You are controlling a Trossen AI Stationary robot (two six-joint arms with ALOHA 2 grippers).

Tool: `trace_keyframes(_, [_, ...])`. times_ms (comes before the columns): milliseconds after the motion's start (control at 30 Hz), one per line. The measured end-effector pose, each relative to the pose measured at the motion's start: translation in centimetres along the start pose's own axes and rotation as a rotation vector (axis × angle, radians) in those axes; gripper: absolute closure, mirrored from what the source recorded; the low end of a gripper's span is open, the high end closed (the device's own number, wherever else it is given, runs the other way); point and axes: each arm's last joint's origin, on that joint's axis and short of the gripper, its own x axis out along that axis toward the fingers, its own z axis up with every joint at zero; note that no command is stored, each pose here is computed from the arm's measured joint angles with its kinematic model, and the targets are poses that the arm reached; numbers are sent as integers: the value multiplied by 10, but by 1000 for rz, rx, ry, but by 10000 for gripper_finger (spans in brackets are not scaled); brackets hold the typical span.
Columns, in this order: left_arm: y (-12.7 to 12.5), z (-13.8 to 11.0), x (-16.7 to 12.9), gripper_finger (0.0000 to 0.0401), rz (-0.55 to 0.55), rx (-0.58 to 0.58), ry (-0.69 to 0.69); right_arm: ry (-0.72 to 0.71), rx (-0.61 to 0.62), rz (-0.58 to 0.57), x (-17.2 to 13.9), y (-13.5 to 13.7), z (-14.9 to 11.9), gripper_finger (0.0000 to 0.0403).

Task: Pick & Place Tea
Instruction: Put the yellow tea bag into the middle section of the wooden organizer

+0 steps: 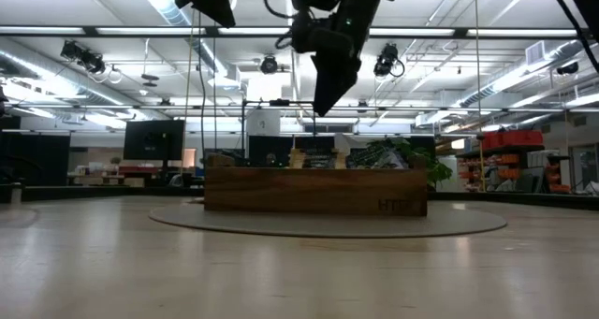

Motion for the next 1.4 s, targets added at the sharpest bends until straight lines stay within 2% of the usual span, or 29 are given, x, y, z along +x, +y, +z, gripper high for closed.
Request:
trace_keyframes(133, [0,0,0,323,0,-4,0,-8,103,-2,-7,-23,2,187])
trace_keyframes(267, [0,0,0,323,0,-6,0,-38,131,17,-12,-45,15,171])
trace_keyframes(467, [0,0,0,323,0,-3,-1,25,222,34,12,-94,16,153])
trace_keyframes(633, [0,-1,0,323,0,-4,12,138,316,38,40,-125,1,152])
trace_keyframes(1033, [0,-2,0,323,2,-11,24,302,348,89,105,-125,-11,151])
trace_keyframes(1400, [0,-2,0,323,2,-31,24,335,394,79,126,-139,-20,151])
